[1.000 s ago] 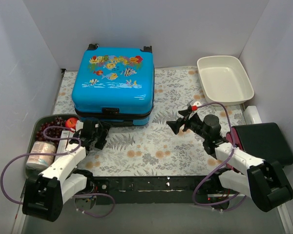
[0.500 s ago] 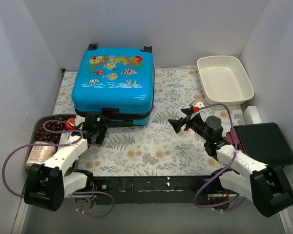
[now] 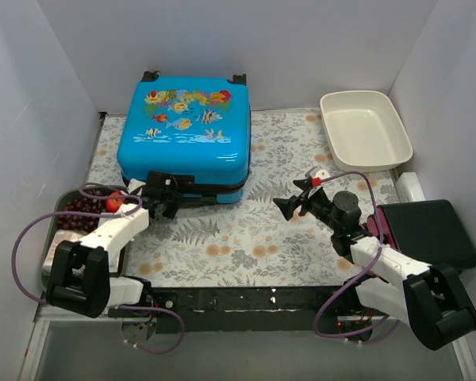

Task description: Open, take out, and arrange the luggage

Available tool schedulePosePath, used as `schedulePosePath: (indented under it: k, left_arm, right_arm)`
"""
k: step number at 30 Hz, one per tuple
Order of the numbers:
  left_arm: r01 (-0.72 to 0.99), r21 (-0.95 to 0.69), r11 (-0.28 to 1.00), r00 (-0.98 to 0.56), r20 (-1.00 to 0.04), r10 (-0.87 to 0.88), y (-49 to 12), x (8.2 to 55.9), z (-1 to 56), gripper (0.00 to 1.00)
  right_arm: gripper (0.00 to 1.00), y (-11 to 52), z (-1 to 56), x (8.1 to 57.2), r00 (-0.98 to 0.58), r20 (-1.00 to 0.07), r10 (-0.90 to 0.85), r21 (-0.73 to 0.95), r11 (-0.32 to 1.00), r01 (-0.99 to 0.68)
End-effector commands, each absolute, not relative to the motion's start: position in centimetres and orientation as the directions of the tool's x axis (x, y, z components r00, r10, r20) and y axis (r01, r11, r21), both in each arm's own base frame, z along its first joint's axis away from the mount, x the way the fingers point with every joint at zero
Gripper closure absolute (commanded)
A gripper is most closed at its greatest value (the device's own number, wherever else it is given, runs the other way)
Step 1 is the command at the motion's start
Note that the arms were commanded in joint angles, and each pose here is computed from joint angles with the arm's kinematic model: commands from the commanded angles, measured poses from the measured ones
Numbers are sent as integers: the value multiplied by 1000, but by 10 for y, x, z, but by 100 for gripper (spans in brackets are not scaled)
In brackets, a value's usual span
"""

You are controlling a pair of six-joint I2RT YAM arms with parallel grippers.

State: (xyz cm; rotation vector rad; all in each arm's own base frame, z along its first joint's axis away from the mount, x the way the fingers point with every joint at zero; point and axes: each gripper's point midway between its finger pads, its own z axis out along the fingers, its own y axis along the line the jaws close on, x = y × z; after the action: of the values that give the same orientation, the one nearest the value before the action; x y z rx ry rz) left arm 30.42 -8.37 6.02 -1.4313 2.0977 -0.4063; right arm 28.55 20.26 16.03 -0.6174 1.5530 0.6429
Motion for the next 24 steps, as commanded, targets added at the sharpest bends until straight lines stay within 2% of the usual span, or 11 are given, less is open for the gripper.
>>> schedulePosePath:
  k: [1, 2, 4, 8, 13, 15, 20, 24]
  left_arm:
    - [-888, -447, 106, -25, -182, -983, -80, 302, 26, 92]
    - [-891, -429, 148, -70, -193, -979, -85, 301, 22, 100]
    - [-869, -441, 225, -139, -218, -966, -94, 312, 27, 100]
    - [-764, -388, 515, -407, -329, -852, -135, 307, 25, 100]
    - [-564, -357, 745, -637, -386, -667, -196, 270, 27, 100]
    - [-516, -346, 783, -679, -392, -621, -205, 255, 26, 100]
    - [-399, -345, 849, -764, -388, -516, -232, 208, 24, 100]
    - [-381, -270, 884, -788, -406, -463, -227, 181, 20, 100]
  right_arm:
    - [2, 205, 176, 287, 22, -1000, -18, -28, 683, -730]
    - [2, 204, 175, 288, 25, -999, -23, -34, 685, -727]
    - [2, 203, 175, 287, 27, -999, -27, -38, 689, -724]
    - [2, 196, 182, 290, 50, -998, -39, -63, 717, -694]
    - [2, 183, 184, 291, 40, -997, -69, -79, 759, -647]
    - [2, 177, 188, 290, 43, -997, -65, -78, 780, -620]
    - [2, 155, 182, 287, -60, -998, -36, 0, 852, -524]
    - [2, 150, 172, 276, -115, -993, -30, 33, 858, -513]
